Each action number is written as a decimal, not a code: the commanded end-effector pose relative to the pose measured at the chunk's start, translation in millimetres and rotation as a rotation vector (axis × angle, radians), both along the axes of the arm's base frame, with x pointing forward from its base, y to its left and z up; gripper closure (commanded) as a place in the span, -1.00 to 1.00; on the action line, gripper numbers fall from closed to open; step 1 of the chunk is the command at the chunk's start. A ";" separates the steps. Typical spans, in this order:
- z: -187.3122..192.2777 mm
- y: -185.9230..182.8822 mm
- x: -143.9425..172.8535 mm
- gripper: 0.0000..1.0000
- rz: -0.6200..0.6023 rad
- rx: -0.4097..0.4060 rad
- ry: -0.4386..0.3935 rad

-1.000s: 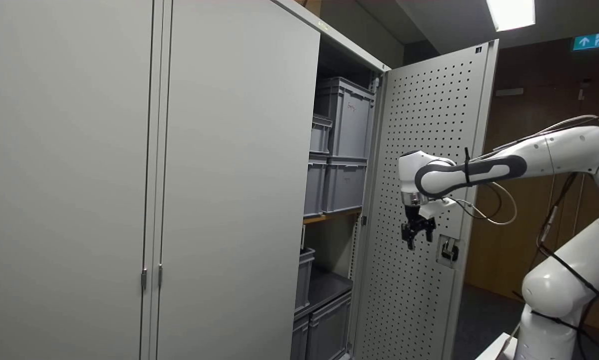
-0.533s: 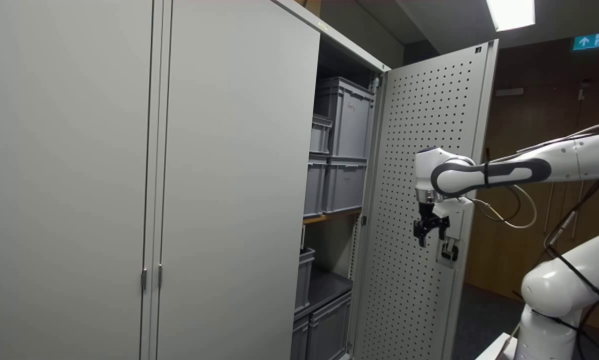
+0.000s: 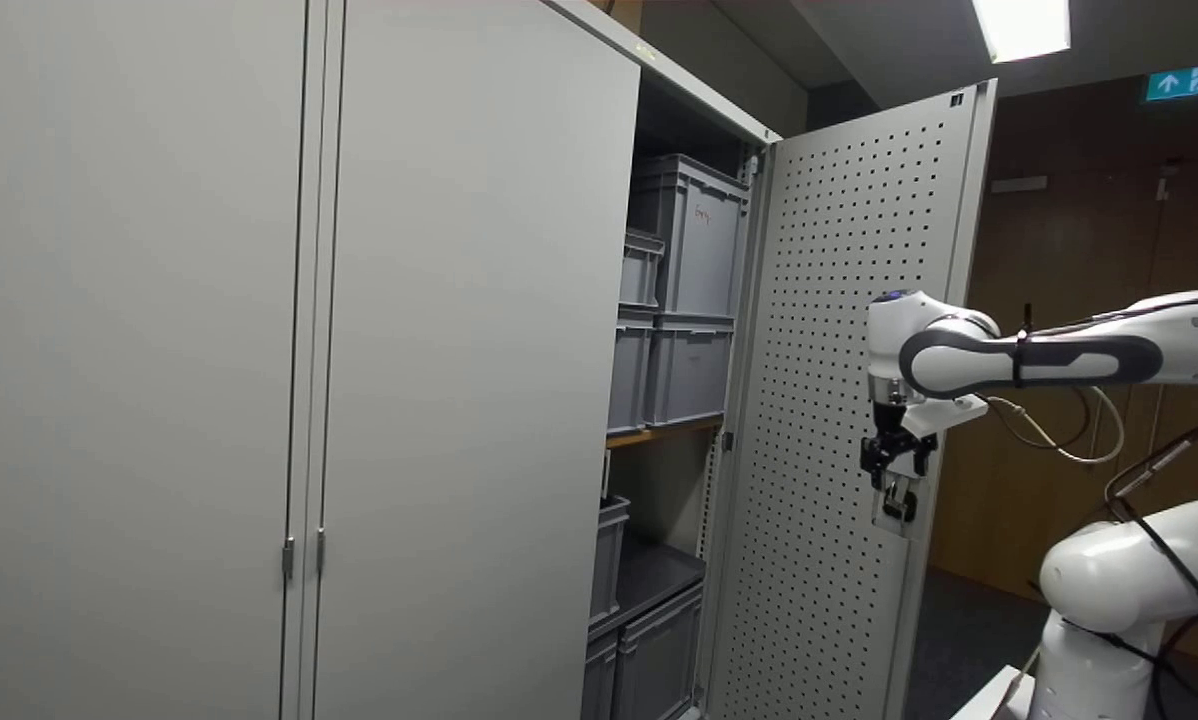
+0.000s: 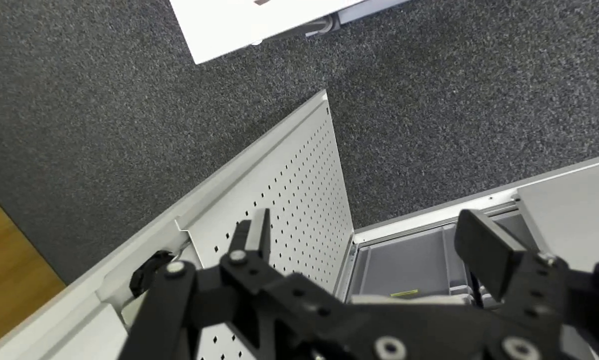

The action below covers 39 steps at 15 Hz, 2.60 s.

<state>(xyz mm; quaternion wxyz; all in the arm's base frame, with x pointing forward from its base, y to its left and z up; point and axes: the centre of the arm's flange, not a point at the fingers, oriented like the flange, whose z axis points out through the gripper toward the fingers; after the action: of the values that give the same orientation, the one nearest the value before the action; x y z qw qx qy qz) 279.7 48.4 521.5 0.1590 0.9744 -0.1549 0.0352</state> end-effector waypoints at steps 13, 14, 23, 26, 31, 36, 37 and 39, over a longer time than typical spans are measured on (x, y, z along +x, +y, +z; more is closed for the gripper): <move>-2.5 -108.8 -24.8 -1.00 0.030 0.121 -0.009; -3.7 -112.3 -22.9 -1.00 0.034 0.127 -0.005; -13.3 -108.8 -25.5 -1.00 0.014 0.145 0.021; -13.1 -108.3 -25.8 -1.00 0.014 0.113 0.005; 0.3 -122.2 -26.3 -1.00 0.000 0.037 -0.080; 7.0 -134.5 -25.7 -1.00 -0.021 0.024 -0.156; 8.6 -138.1 -25.8 -1.00 -0.028 0.017 -0.168; 13.3 -146.5 -27.2 -1.00 -0.042 0.002 -0.196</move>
<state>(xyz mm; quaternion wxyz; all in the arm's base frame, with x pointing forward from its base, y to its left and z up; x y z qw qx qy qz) 256.7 -82.8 531.3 0.1290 0.9705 -0.1789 0.0978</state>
